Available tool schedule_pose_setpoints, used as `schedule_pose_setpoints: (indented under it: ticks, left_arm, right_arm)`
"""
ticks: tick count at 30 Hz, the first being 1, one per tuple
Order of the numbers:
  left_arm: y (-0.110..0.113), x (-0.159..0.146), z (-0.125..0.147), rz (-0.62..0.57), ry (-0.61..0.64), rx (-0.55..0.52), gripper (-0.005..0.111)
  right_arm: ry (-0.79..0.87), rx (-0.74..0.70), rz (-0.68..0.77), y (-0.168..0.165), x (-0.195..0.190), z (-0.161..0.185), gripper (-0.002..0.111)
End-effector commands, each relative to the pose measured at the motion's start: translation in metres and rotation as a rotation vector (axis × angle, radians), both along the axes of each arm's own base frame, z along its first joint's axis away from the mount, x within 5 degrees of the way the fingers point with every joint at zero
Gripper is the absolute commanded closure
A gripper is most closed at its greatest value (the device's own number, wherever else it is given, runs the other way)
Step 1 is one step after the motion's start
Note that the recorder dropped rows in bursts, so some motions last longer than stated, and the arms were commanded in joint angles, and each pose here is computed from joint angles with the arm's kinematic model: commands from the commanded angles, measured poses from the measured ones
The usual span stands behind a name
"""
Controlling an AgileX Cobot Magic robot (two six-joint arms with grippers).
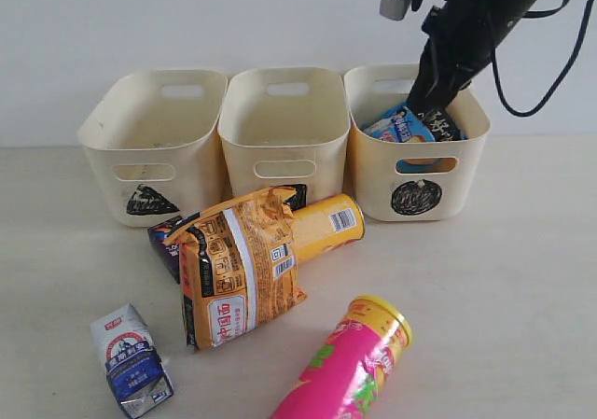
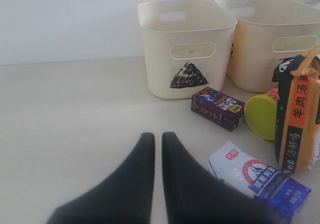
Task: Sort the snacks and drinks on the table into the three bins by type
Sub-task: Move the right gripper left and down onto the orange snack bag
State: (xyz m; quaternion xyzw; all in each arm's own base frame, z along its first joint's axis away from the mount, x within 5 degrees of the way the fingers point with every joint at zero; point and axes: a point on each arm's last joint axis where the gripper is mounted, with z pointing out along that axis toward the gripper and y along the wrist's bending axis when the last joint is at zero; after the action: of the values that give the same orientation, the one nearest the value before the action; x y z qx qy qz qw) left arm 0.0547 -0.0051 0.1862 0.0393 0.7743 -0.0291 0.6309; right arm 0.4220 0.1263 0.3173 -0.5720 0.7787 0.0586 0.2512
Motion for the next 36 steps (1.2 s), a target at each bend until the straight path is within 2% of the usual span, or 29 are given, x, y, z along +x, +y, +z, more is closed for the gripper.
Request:
schedule_pose_setpoints:
  ticks: [1, 7, 15, 18, 20, 23, 25, 32, 36]
  left_arm:
    - [0.0, 0.0, 0.002, 0.003, -0.011, -0.017, 0.102]
    - [0.0, 0.0, 0.002, 0.003, -0.011, -0.017, 0.102]
    - [0.0, 0.0, 0.002, 0.003, -0.011, -0.017, 0.102]
    - [0.0, 0.0, 0.002, 0.003, -0.011, -0.017, 0.102]
    - [0.0, 0.0, 0.002, 0.003, -0.011, -0.017, 0.102]
    - [0.0, 0.0, 0.002, 0.003, -0.011, -0.017, 0.102]
    - [0.0, 0.0, 0.002, 0.003, -0.011, -0.017, 0.102]
    - [0.0, 0.0, 0.002, 0.003, -0.011, -0.017, 0.102]
    - [0.0, 0.0, 0.002, 0.003, -0.011, -0.017, 0.102]
  right_arm:
    - [-0.001, 0.065, 0.105, 0.026, -0.014, 0.01, 0.108]
    - [-0.077, 0.074, 0.455, 0.095, -0.047, 0.013, 0.108]
    - [-0.106, 0.047, 0.724, 0.158, -0.085, 0.001, 0.106]
    - [-0.087, 0.032, 0.762, 0.172, -0.092, -0.009, 0.087]
    - [-0.076, 0.021, 0.778, 0.178, -0.094, -0.015, 0.064]
    - [-0.053, 0.018, 0.785, 0.183, -0.093, -0.025, 0.022]
    - [-0.03, 0.016, 0.772, 0.185, -0.091, -0.032, 0.004]
    - [0.04, -0.005, 0.758, 0.19, -0.084, -0.062, 0.005]
    - [-0.021, -0.016, 0.728, 0.193, -0.075, -0.068, 0.005]
